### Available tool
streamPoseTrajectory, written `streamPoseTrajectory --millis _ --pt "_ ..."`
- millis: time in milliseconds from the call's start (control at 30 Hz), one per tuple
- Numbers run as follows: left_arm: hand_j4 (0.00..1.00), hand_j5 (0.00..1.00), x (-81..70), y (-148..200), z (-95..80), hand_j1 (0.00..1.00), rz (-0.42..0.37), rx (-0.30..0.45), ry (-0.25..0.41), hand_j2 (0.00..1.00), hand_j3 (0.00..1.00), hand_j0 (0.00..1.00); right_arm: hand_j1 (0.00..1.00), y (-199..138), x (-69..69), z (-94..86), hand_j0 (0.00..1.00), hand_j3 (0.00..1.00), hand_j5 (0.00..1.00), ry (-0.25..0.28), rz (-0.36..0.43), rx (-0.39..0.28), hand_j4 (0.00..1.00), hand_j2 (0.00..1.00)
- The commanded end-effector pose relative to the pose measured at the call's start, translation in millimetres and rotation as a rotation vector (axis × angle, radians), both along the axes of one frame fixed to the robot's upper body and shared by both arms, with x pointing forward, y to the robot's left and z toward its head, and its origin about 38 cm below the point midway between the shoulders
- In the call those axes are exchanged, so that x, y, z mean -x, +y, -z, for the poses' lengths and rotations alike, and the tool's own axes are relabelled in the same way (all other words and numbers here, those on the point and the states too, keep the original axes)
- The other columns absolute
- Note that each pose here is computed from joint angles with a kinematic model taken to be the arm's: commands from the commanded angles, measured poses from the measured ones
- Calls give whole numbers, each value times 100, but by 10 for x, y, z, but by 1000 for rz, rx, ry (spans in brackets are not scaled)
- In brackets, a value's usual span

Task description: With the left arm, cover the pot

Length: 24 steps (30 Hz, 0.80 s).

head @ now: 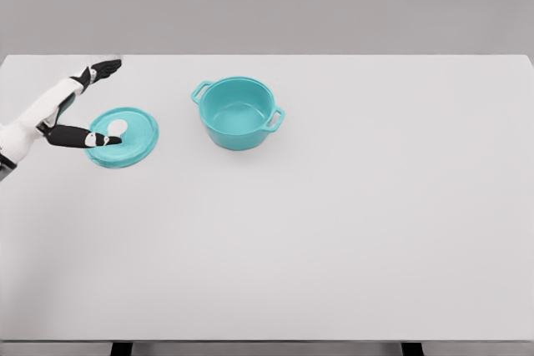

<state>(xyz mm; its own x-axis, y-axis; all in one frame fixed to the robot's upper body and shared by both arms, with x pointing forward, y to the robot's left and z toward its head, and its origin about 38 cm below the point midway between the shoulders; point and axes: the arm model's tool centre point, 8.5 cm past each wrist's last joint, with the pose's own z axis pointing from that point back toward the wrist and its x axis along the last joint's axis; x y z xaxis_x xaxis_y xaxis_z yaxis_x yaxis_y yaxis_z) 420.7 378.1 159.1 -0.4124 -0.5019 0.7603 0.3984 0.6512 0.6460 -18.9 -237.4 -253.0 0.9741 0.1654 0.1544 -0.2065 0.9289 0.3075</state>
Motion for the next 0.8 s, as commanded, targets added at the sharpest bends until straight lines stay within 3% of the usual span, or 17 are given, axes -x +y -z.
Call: streamPoseTrajectory --millis 0,133,267,367,467,600,767 --pt "100 100 -24 75 198 100 -49 -59 57 100 100 100 100 0 0 0 100 100 100 0 -1 0 100 100" --pt "100 100 -156 -38 370 100 -70 -20 94 100 100 100 100 0 0 0 100 100 100 0 -1 0 100 100" --pt "96 96 -148 -82 418 96 -74 68 128 96 96 96 100 0 -1 0 100 100 100 -1 -1 -1 100 100" --pt "100 100 -154 -81 393 100 -82 121 134 100 100 100 100 0 0 0 100 100 100 0 -1 0 100 100" --pt "100 100 -171 -48 393 100 -94 122 136 100 100 100 100 0 0 0 100 100 100 0 -1 0 100 100" --pt "96 96 -212 142 493 96 -143 25 156 96 96 96 100 0 0 0 100 100 100 0 -1 0 100 100" --pt "91 91 -235 149 567 91 -163 39 172 91 91 91 100 0 -1 0 100 100 100 -1 -1 -1 100 100"
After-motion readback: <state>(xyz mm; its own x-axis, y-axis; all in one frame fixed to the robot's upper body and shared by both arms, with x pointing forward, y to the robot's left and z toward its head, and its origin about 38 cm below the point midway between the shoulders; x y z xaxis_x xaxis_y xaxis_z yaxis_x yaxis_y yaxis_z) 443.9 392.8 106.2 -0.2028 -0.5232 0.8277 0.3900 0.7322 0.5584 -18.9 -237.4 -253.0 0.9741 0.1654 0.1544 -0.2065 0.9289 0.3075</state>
